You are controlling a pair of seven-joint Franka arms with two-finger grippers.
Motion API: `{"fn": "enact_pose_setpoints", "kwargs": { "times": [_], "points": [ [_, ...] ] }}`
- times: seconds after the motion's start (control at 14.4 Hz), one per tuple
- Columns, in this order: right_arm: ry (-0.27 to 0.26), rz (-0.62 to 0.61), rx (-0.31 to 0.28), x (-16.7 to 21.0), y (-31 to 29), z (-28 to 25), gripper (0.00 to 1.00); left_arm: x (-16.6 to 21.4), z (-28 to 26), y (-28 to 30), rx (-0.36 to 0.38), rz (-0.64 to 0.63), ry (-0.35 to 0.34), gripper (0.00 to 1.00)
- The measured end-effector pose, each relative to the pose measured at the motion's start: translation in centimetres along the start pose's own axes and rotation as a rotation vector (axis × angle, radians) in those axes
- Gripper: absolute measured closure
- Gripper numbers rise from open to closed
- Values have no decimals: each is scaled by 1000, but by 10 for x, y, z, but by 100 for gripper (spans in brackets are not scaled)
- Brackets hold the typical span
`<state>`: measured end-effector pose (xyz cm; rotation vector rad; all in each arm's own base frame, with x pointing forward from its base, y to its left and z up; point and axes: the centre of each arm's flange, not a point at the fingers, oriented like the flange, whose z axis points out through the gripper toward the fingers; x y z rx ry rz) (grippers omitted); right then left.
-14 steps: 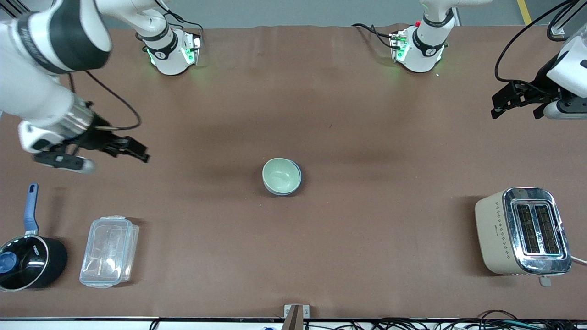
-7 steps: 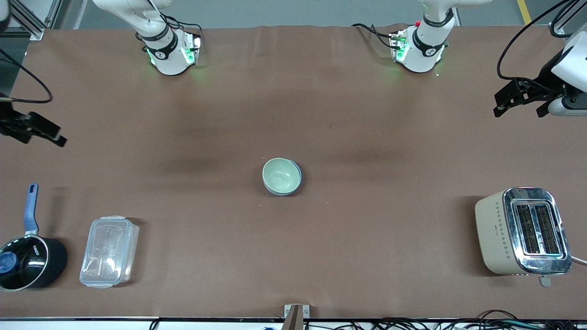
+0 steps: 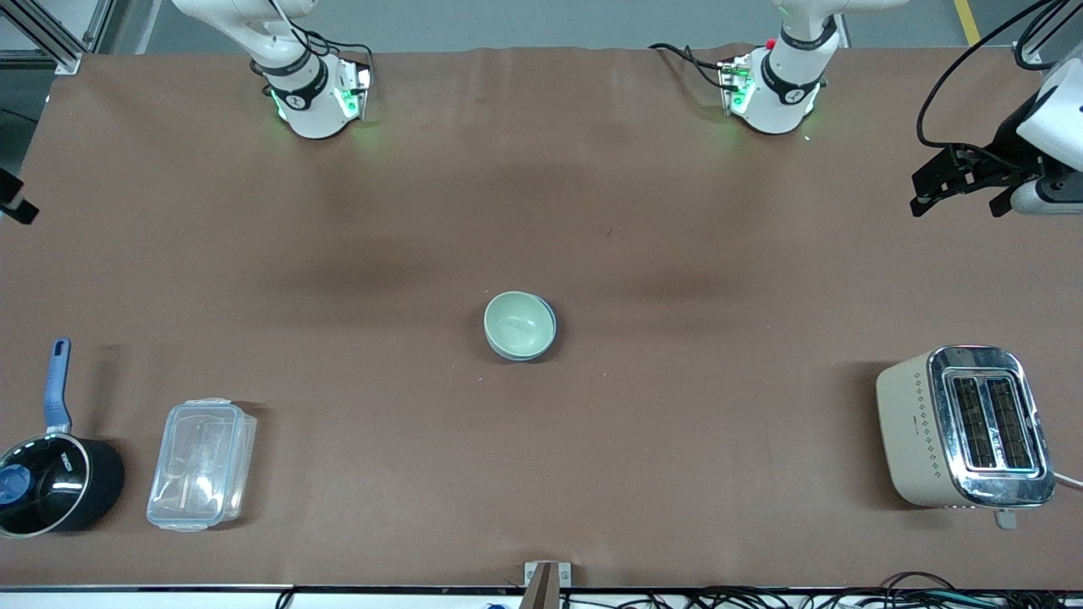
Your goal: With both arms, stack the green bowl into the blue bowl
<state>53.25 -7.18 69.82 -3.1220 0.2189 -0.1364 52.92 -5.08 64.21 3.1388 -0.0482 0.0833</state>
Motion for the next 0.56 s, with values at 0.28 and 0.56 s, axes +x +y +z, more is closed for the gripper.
{"fn": "enact_pose_setpoints", "kwargs": {
  "times": [0.28, 0.56],
  "points": [
    [-94, -56, 1, -6, -7, 15, 1, 0, 0, 0, 0, 0, 0, 0],
    [-101, -74, 0, 0, -12, 28, 1, 0, 0, 0, 0, 0, -1, 0]
  ]
}}
